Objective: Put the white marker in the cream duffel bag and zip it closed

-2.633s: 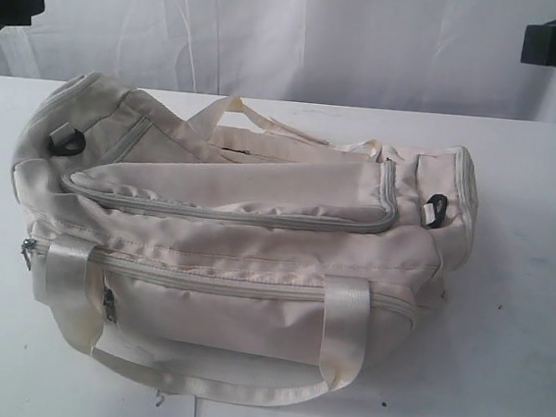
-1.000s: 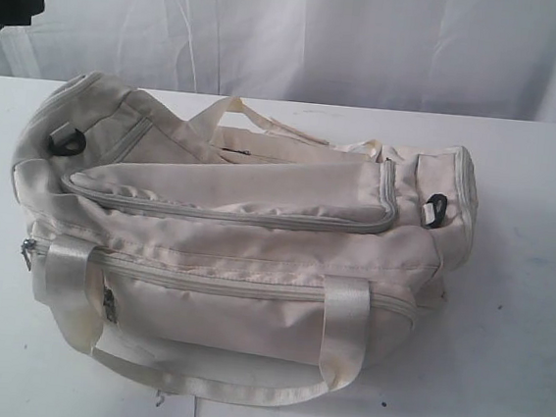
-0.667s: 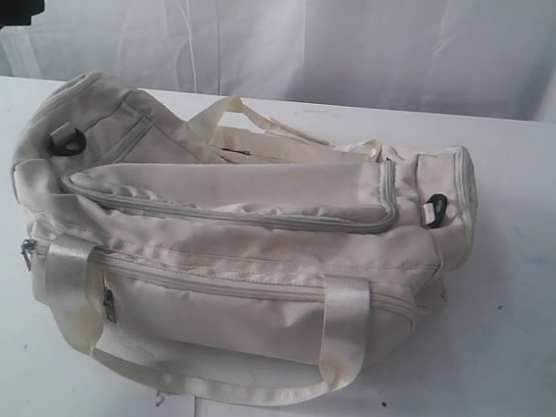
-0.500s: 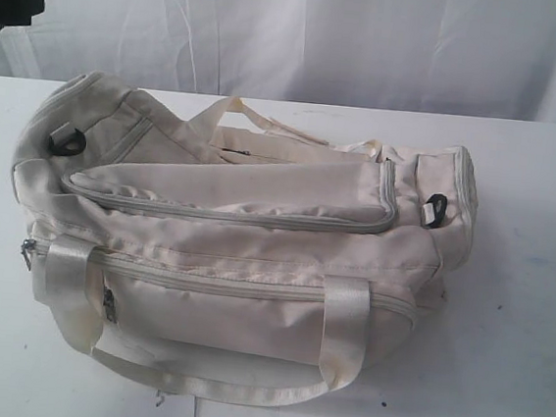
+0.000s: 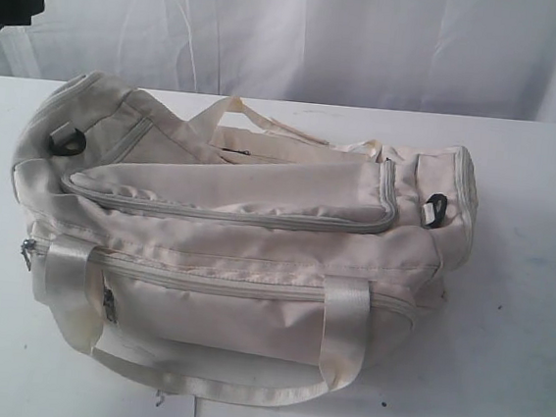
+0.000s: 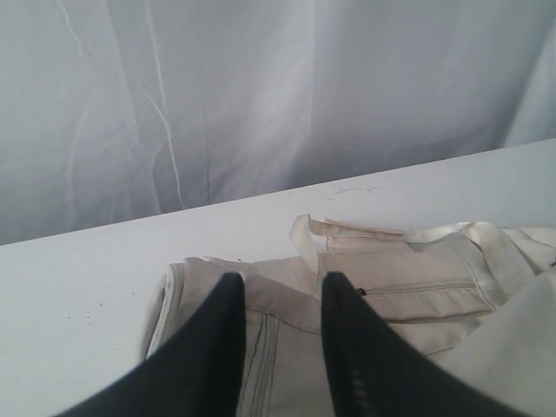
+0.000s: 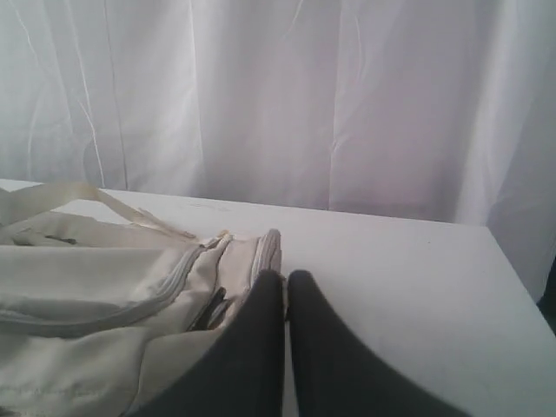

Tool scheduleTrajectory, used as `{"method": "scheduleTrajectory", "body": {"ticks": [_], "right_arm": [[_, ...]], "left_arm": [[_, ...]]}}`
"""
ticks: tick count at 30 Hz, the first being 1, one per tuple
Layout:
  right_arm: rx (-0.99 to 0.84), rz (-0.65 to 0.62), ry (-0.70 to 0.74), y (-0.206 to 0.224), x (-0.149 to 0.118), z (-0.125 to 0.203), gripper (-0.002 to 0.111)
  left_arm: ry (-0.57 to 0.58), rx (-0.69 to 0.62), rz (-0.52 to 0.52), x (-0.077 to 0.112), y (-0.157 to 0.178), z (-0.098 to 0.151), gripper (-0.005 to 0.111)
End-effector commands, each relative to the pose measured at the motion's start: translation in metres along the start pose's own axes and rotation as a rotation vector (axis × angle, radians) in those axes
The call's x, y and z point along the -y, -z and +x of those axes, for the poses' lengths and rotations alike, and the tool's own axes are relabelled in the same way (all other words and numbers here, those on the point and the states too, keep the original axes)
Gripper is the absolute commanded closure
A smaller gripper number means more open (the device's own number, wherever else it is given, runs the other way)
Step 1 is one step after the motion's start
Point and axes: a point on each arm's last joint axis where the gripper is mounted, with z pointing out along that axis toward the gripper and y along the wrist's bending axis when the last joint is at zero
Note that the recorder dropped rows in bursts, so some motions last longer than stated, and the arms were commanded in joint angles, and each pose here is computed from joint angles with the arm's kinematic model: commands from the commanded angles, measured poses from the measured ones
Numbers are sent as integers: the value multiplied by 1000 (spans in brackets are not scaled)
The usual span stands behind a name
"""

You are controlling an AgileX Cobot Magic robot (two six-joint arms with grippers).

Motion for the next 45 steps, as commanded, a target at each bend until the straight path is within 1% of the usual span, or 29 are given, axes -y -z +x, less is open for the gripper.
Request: {"method": "scheduleTrajectory", "body": {"ticks": [1, 8, 22, 45], "right_arm": [[43, 13, -17, 14, -1, 25, 105], [114, 15, -32, 31, -4, 68, 105], [-58, -1, -48, 31, -6, 84, 105], [-58, -2, -53, 31, -6, 84, 105]], "left_arm": [[15, 7, 9, 1, 3, -1, 71], [15, 7, 9, 1, 3, -1, 71], [15, 7, 9, 1, 3, -1, 71], [15, 7, 9, 1, 3, -1, 71]]}}
